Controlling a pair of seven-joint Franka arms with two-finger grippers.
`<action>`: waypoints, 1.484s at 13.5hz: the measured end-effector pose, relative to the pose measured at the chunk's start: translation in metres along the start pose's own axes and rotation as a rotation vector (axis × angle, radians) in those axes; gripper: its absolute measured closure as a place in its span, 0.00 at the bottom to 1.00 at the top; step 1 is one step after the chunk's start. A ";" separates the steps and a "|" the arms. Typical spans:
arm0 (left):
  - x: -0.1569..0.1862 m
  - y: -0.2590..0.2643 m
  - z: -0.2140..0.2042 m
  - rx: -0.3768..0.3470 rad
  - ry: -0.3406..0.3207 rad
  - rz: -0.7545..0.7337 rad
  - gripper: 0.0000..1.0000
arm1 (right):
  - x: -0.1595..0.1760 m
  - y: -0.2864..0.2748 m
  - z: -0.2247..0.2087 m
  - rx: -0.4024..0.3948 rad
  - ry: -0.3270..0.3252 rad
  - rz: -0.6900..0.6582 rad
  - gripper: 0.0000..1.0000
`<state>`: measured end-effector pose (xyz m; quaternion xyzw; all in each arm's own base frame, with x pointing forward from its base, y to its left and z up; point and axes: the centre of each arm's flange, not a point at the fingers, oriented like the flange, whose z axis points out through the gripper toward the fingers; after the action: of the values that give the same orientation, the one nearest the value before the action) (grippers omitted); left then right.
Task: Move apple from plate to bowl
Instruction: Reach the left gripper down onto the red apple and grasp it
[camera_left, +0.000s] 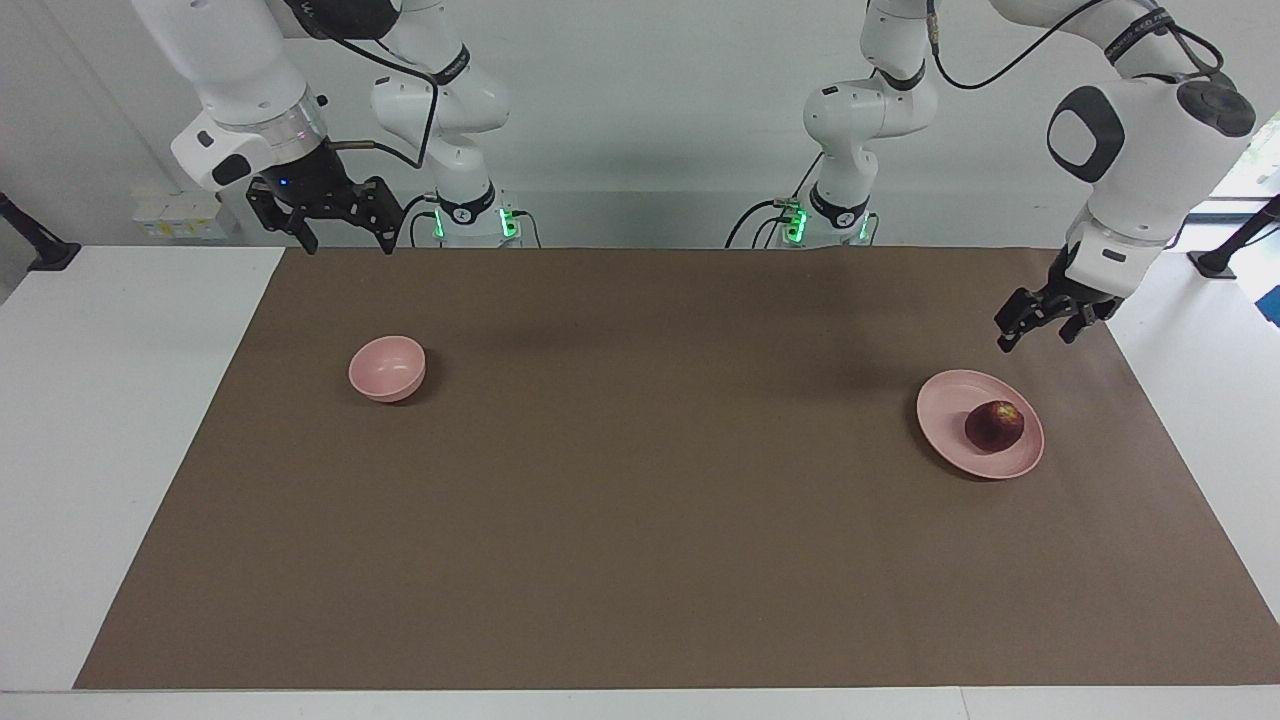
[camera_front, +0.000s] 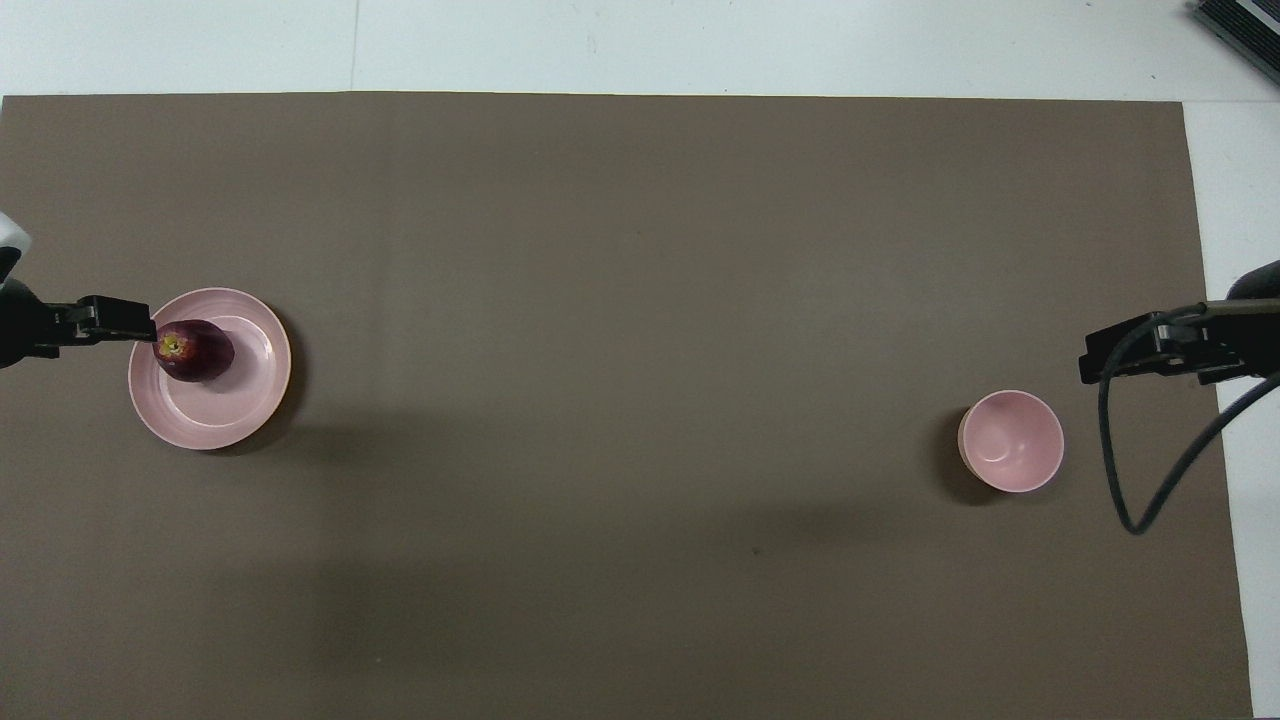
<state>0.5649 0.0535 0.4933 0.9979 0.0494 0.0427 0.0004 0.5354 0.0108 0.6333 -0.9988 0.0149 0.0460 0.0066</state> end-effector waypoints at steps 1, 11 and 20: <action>0.003 -0.007 0.012 0.000 -0.006 0.003 0.00 | 0.000 0.000 0.000 0.000 0.000 0.000 0.00; 0.004 -0.021 0.147 -0.003 -0.013 0.006 0.00 | -0.002 0.000 0.003 0.000 -0.008 0.000 0.00; -0.001 -0.020 0.172 -0.004 -0.006 0.007 0.00 | -0.003 0.000 0.004 0.000 -0.010 0.000 0.00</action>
<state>0.5765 0.0740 0.3214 0.9982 0.0457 0.0397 0.0024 0.5318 0.0106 0.6295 -0.9986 0.0149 0.0510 0.0067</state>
